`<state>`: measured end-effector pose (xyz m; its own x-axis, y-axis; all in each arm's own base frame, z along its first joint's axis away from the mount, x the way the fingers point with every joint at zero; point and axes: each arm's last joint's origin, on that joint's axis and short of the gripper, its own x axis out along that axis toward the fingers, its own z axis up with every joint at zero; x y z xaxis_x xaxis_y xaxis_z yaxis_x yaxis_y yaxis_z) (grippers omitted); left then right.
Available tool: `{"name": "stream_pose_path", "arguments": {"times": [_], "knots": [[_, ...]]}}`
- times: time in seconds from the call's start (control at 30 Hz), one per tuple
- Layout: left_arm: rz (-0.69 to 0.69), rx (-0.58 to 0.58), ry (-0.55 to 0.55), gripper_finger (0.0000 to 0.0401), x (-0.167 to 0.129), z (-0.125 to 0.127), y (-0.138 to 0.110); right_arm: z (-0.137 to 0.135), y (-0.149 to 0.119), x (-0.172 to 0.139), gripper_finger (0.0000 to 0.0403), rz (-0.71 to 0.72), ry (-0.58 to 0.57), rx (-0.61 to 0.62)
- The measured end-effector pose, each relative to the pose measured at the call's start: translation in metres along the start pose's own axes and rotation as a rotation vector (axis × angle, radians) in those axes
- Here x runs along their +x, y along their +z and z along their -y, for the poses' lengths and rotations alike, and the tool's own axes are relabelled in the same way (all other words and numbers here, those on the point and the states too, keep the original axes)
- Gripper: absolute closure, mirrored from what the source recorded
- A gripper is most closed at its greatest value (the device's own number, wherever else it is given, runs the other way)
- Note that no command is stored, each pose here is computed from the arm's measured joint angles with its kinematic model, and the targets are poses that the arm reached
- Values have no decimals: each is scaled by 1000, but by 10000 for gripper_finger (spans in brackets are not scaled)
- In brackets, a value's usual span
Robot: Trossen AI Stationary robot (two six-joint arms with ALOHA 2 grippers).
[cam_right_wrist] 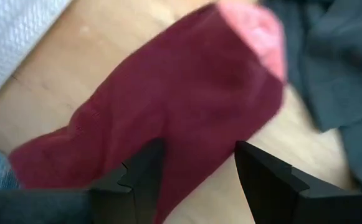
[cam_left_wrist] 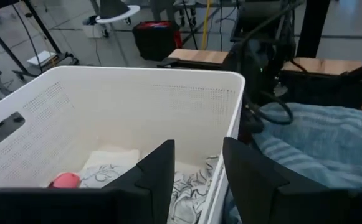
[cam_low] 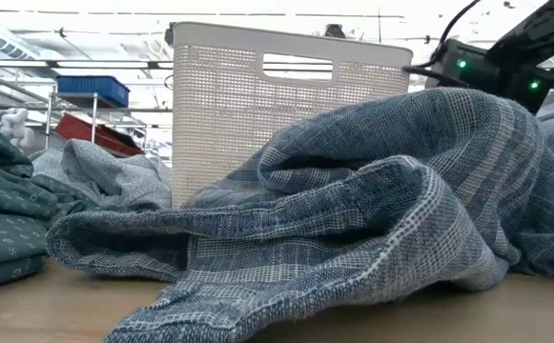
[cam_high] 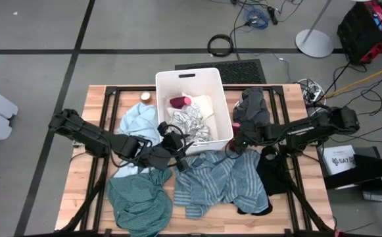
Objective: Sort clothes
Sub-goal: Put the red sock into the white laundry bin
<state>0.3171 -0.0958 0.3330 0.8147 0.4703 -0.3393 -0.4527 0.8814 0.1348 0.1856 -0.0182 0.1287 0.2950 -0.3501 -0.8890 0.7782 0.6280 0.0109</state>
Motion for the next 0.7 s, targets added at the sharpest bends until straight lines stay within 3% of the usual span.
{"name": "stream_pose_path", "arguments": {"times": [0.17,0.43,0.7], "knots": [[0,21,-4,255,-1,1,0,-3,-2,8,247,-38,-10,-2],[0,20,-6,255,-1,2,0,-2,-2,7,390,-36,-6,-32],[1,25,-18,255,-4,5,-1,2,0,-14,399,8,78,-20]]}}
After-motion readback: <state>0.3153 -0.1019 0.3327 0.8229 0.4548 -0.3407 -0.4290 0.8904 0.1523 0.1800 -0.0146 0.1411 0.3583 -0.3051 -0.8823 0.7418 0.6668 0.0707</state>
